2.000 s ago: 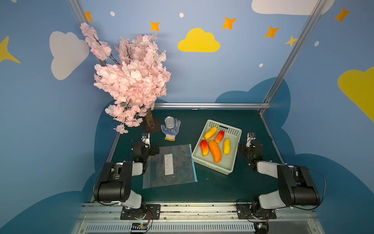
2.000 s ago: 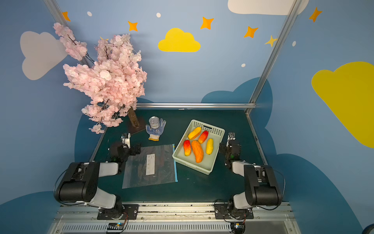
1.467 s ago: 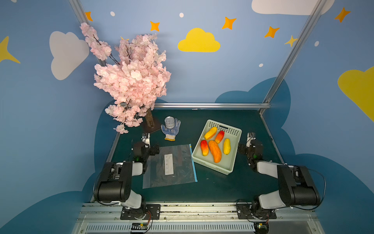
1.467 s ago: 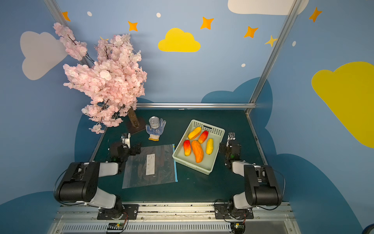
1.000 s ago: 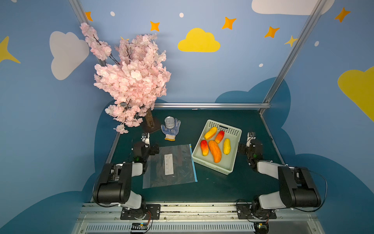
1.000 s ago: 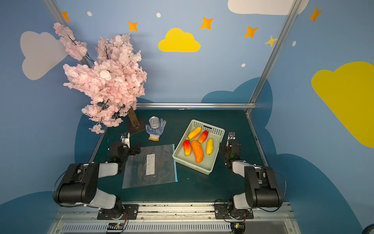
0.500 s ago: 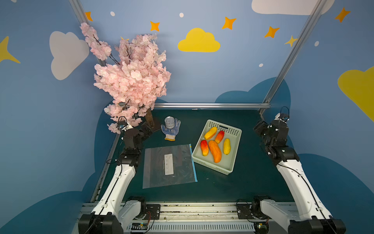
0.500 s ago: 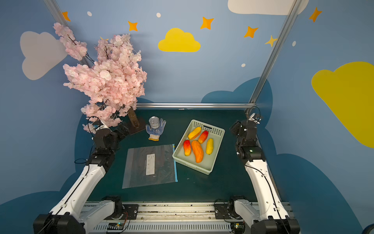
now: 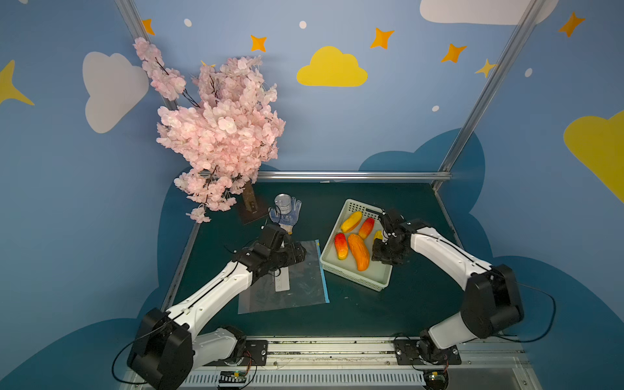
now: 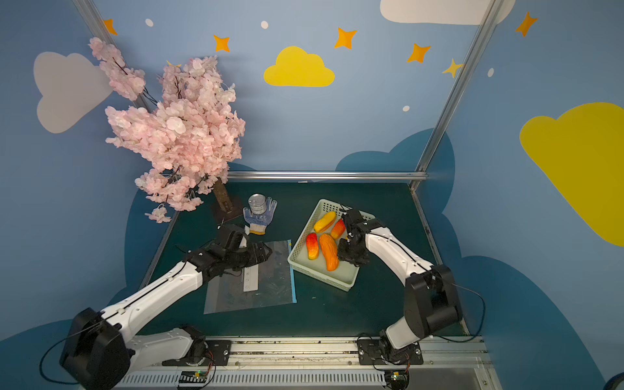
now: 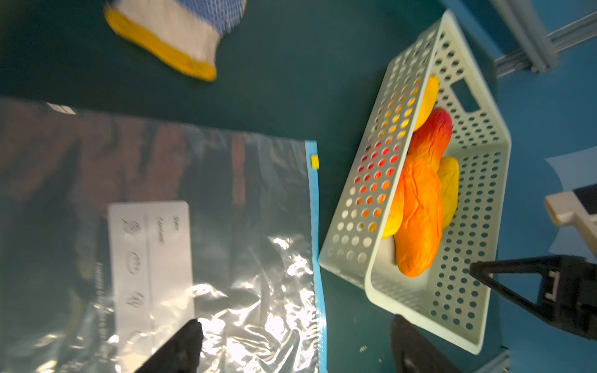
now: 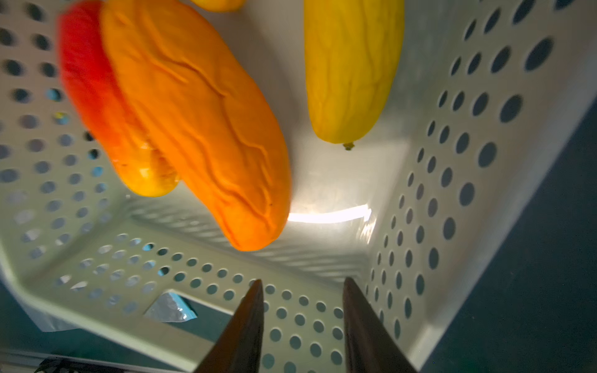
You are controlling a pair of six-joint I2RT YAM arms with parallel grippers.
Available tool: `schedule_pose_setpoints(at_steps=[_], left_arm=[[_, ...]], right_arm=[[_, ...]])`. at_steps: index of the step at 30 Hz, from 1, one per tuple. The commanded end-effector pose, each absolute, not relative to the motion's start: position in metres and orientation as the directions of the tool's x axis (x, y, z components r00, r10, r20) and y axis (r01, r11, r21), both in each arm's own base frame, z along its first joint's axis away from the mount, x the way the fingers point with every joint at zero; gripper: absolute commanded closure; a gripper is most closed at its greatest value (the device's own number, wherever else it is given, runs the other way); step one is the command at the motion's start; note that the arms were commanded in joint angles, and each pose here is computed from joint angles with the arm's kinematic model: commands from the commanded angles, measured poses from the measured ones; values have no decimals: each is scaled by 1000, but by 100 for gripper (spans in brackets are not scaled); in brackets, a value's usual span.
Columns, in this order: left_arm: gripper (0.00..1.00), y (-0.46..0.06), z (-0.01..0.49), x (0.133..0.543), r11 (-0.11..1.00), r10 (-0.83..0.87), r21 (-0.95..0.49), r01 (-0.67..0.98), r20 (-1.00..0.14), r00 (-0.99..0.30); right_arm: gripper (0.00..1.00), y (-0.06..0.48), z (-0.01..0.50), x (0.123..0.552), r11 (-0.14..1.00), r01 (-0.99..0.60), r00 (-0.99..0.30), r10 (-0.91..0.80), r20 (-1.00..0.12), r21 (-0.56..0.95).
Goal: Place the mango in a zip-top bag and seal the zipper
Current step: Adjust the basket at the center of the board.
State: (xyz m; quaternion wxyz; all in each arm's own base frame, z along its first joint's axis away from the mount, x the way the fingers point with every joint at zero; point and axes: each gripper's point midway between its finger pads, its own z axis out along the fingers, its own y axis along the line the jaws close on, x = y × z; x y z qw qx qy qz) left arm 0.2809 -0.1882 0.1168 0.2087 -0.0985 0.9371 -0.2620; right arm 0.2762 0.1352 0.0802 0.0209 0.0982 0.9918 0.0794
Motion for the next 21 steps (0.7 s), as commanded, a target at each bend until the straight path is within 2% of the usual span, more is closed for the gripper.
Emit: schedule_pose_setpoints(at_steps=[1, 5, 9, 12, 14, 17, 19, 21], left_arm=[[20, -219, 101, 269, 776, -252, -624, -94, -169, -953], [29, -239, 82, 269, 742, -230, -653, -154, -32, -973], [33, -245, 60, 274, 714, -290, -648, -265, 71, -954], [37, -241, 55, 280, 700, -329, -645, -306, 89, -940], [38, -232, 54, 284, 702, -359, -631, -330, 87, -929], [44, -216, 50, 287, 699, -401, -609, -375, 101, -911], [48, -203, 47, 287, 701, -429, -586, -406, 109, -897], [51, -189, 44, 286, 703, -462, -558, -440, 112, -880]], right_arm=[[67, 106, 71, 259, 964, 256, -960, 245, 137, 70], [70, 52, 79, 285, 932, 362, -931, 361, 45, 22], [69, -8, 89, 303, 866, 500, -866, 500, -15, 4], [67, -11, 107, 324, 881, 467, -879, 472, -72, 75], [62, 12, 129, 336, 928, 360, -916, 371, -152, 98], [53, 80, 159, 340, 980, 139, -950, 172, -261, 141], [44, 141, 171, 333, 969, -43, -951, 35, -308, 243], [32, 209, 172, 321, 903, -188, -943, -55, -329, 387]])
